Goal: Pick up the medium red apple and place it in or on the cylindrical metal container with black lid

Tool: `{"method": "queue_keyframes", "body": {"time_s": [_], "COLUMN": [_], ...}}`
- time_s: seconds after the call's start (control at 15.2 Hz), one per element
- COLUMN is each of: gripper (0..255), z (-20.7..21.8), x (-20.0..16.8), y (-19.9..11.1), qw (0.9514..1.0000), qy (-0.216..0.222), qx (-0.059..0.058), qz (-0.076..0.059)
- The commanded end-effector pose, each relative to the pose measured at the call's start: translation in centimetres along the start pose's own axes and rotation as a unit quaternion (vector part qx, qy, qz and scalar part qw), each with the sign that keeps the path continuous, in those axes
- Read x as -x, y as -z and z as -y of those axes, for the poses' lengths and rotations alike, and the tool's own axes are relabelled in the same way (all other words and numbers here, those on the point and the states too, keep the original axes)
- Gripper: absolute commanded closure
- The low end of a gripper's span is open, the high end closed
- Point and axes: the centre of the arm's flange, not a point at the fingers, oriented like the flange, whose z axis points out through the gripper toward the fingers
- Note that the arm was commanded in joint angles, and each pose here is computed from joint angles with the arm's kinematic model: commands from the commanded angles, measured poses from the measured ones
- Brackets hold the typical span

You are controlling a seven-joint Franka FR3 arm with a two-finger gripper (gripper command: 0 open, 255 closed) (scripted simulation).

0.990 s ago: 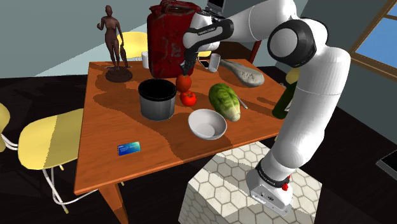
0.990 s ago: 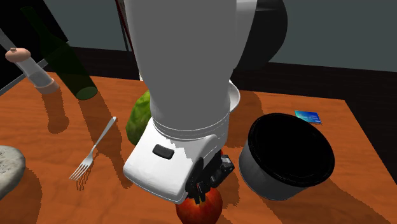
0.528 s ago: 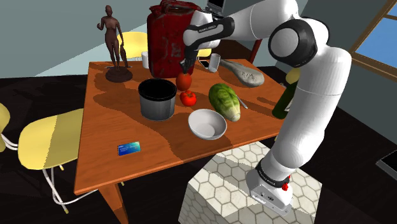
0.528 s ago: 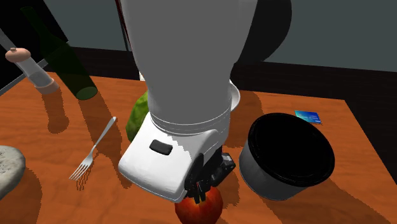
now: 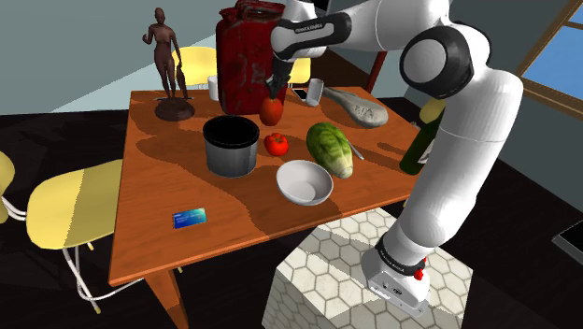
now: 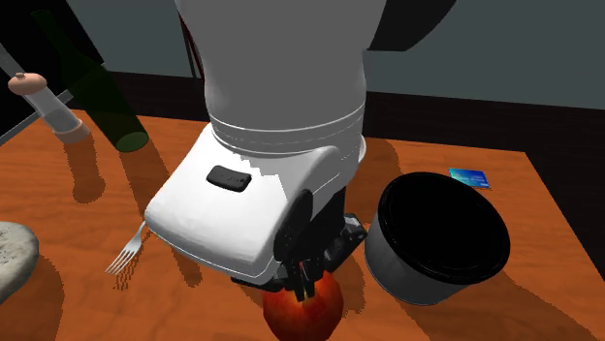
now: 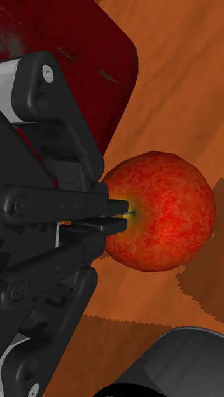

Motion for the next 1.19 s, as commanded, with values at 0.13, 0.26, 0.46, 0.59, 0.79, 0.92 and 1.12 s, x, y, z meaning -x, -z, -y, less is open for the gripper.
{"method": "queue_keyframes", "body": {"time_s": [0.13, 0.26, 0.46, 0.59, 0.79, 0.92, 1.12], "gripper": [255, 255, 255, 255, 255, 255, 255], "z": [0.0, -0.1, -0.1, -0.1, -0.2, -0.2, -0.3], "x": [-0.4, -0.6, -0.9, -1.2, -1.5, -1.7, -2.1], "y": [2.0, 3.1, 4.6, 5.6, 7.2, 8.2, 9.8], "qw": [1.0, 1.0, 1.0, 1.0, 1.0, 1.0, 1.0], "qy": [0.0, 0.0, 0.0, 0.0, 0.0, 0.0, 0.0], "qx": [0.0, 0.0, 0.0, 0.0, 0.0, 0.0, 0.0], "qz": [0.0, 0.0, 0.0, 0.0, 0.0, 0.0, 0.0]}}
